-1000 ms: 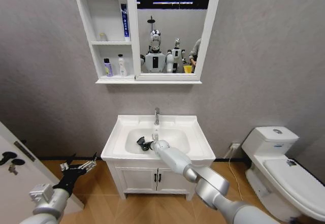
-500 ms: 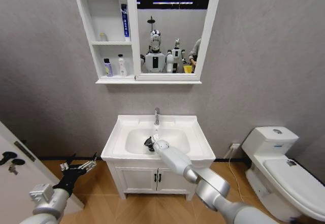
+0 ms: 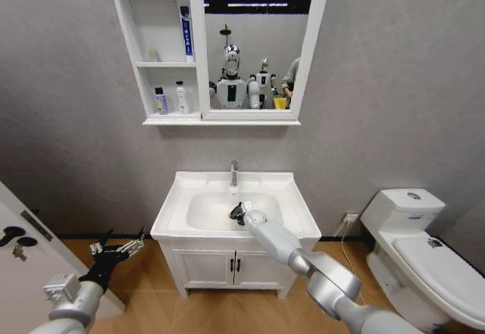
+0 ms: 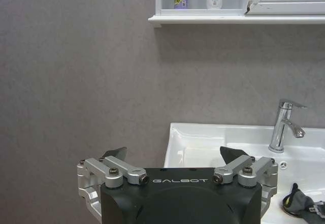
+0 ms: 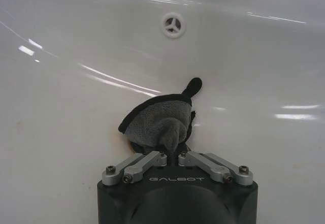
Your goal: Move facial cleanser and shampoo from washbasin to cabinet, then wipe washbasin with towel.
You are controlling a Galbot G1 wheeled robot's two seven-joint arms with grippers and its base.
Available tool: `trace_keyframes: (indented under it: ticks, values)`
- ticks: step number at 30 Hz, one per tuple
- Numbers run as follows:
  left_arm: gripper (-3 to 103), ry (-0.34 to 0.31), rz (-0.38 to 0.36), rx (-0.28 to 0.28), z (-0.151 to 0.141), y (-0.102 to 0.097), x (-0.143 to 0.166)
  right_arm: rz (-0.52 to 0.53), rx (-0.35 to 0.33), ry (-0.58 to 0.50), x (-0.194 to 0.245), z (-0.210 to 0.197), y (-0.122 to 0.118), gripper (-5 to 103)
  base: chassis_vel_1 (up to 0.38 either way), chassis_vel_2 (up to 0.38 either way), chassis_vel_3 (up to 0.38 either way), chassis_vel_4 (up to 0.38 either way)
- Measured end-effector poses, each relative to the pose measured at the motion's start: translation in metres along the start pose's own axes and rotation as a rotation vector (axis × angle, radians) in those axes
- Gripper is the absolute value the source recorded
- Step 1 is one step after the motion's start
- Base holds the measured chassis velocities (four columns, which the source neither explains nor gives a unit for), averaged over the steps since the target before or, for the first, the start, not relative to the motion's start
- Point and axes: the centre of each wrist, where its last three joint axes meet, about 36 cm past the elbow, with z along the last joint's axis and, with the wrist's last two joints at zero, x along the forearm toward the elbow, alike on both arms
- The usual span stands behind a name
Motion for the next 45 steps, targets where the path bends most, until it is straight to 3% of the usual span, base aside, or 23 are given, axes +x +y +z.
trace_keyframes:
  ticks: [9,19,23,26,27,29,38,45]
  values:
    - [100,0.0,0.0,0.0,0.0,0.0,0.0,-0.132,-0.056,-0.001,0.001,-0.015,0.046,5,0.0,0.0,0.0,0.0]
    - [100,0.0,0.0,0.0,0.0,0.0,0.0,-0.205,-0.125,0.02,-0.001,-0.018,0.045,5,0.0,0.0,0.0,0.0]
    - [100,0.0,0.0,0.0,0.0,0.0,0.0,-0.165,-0.081,0.016,-0.002,-0.011,0.045,5,0.0,0.0,0.0,0.0]
    - [100,0.0,0.0,0.0,0.0,0.0,0.0,-0.079,0.034,-0.004,0.0,-0.008,0.047,5,0.0,0.0,0.0,0.0]
    - [100,0.0,0.0,0.0,0.0,0.0,0.0,-0.079,0.034,-0.004,0.0,-0.008,0.047,5,0.0,0.0,0.0,0.0]
    - [100,0.0,0.0,0.0,0.0,0.0,0.0,-0.024,0.078,-0.002,0.0,-0.004,0.03,5,0.0,0.0,0.0,0.0]
    - [100,0.0,0.0,0.0,0.0,0.0,0.0,0.061,0.098,0.005,-0.002,-0.009,0.0,5,0.0,0.0,0.0,0.0]
    - [100,0.0,0.0,0.0,0.0,0.0,0.0,0.023,0.07,0.011,-0.003,-0.006,0.009,5,0.0,0.0,0.0,0.0]
